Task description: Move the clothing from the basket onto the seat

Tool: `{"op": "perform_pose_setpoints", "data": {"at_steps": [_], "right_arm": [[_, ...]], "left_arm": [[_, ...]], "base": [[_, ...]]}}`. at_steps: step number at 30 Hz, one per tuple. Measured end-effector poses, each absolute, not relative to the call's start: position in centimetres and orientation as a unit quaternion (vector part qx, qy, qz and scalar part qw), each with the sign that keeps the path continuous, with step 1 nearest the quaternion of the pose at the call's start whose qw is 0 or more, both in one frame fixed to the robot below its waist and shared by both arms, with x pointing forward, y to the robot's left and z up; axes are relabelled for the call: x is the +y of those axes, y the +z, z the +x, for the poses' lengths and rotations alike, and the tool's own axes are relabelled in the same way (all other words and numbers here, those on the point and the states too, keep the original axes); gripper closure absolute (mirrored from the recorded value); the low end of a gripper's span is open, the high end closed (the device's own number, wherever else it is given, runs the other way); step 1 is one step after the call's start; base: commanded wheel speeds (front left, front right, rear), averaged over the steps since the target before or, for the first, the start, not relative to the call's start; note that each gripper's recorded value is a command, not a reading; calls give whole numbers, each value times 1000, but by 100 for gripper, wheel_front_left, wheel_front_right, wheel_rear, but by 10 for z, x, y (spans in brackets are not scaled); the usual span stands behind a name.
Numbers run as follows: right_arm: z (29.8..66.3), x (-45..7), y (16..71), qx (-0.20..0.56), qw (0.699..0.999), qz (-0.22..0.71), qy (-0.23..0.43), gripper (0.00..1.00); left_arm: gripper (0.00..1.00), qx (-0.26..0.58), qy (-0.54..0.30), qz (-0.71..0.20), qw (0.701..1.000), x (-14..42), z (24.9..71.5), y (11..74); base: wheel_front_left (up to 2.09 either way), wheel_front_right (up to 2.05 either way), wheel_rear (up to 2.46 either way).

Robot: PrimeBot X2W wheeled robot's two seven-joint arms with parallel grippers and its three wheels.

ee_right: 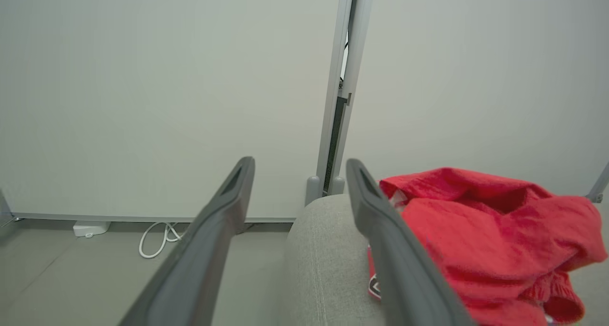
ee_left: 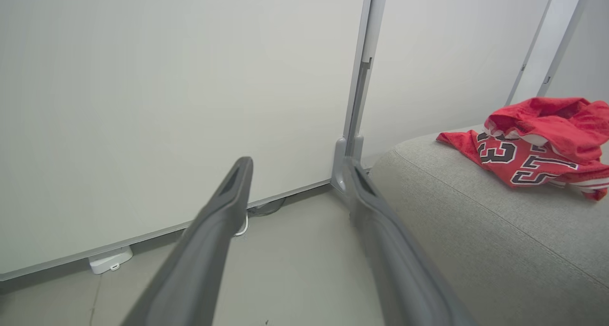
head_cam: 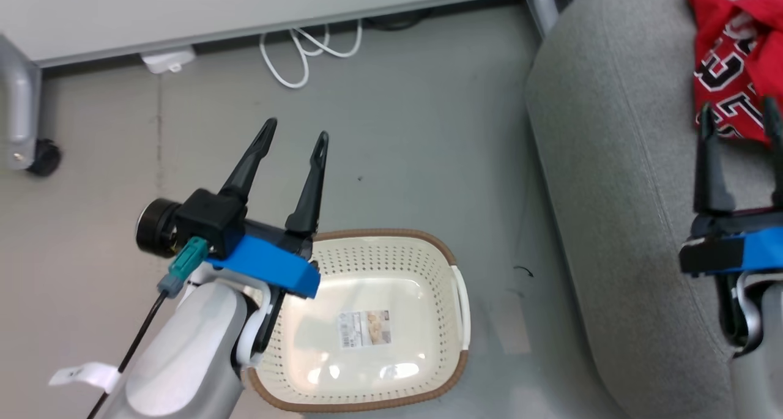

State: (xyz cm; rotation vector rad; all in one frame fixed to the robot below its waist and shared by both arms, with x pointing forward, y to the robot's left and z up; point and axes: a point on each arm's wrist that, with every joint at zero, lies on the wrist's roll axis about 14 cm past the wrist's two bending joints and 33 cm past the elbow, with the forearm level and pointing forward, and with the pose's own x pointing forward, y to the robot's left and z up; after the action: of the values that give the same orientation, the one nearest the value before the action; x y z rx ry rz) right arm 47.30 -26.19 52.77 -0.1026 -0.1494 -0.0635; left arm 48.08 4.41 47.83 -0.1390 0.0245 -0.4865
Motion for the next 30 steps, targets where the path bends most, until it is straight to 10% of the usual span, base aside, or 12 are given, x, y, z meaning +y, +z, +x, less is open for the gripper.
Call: {"op": "perform_pose_setpoints", "data": {"at_steps": [30], "right_arm": [[427, -165, 534, -84, 994, 28, 63, 0]], "left_arm": [[0, -25, -47, -63, 997, 168, 398, 500]], "base": [[0, 0, 0]]}}
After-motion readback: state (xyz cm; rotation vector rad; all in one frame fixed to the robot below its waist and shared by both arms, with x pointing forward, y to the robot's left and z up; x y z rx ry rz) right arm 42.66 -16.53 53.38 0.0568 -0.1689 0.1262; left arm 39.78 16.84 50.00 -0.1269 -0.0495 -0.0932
